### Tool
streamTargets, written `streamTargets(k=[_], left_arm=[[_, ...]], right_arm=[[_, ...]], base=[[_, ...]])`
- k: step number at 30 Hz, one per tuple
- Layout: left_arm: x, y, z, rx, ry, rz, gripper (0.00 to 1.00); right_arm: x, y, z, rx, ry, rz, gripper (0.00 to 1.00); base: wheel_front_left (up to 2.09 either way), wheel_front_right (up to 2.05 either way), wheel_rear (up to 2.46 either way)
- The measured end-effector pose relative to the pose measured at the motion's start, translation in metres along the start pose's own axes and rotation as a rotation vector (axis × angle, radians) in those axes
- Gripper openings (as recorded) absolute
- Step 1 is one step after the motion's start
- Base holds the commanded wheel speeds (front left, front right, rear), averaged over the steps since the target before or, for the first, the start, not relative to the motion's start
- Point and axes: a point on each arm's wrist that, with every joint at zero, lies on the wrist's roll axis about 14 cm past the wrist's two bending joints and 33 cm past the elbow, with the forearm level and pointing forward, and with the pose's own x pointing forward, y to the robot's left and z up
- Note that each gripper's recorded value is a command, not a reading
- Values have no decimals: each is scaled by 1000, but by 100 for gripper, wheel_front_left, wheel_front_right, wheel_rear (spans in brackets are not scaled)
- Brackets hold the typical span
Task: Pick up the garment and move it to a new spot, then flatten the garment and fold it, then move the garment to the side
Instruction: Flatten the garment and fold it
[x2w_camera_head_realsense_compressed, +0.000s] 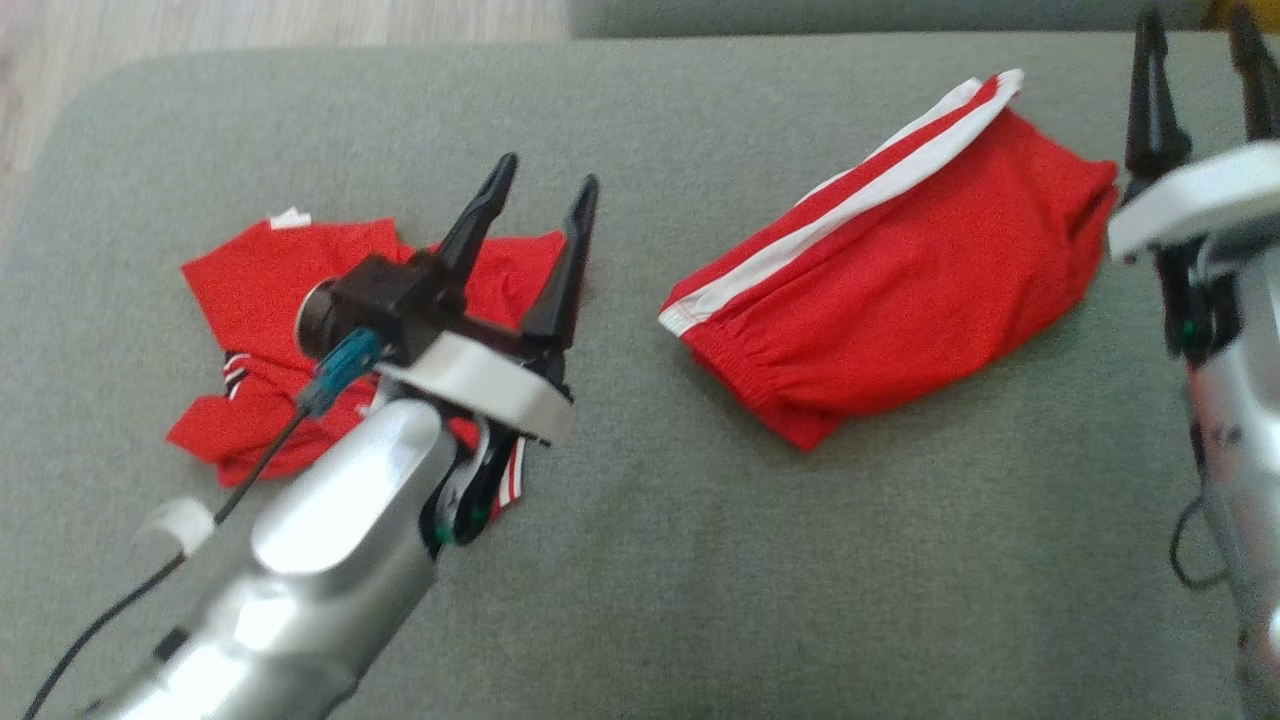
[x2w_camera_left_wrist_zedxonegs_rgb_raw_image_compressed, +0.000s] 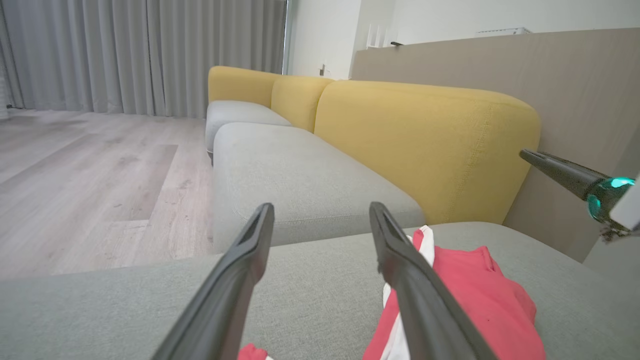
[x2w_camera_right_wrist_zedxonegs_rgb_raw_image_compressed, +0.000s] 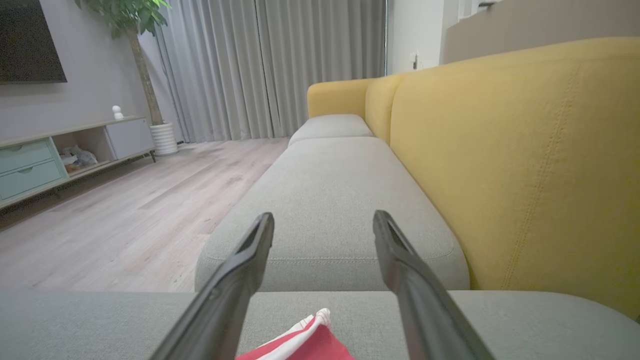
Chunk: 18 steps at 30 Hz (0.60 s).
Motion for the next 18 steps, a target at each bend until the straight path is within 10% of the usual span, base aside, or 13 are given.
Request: streamTargets(k=[18], left_arm=[[-84, -14, -57, -77, 91, 110, 100]], right_arm=[[-145, 13, -45, 156, 57, -74, 100]], base=[[0, 0, 0]])
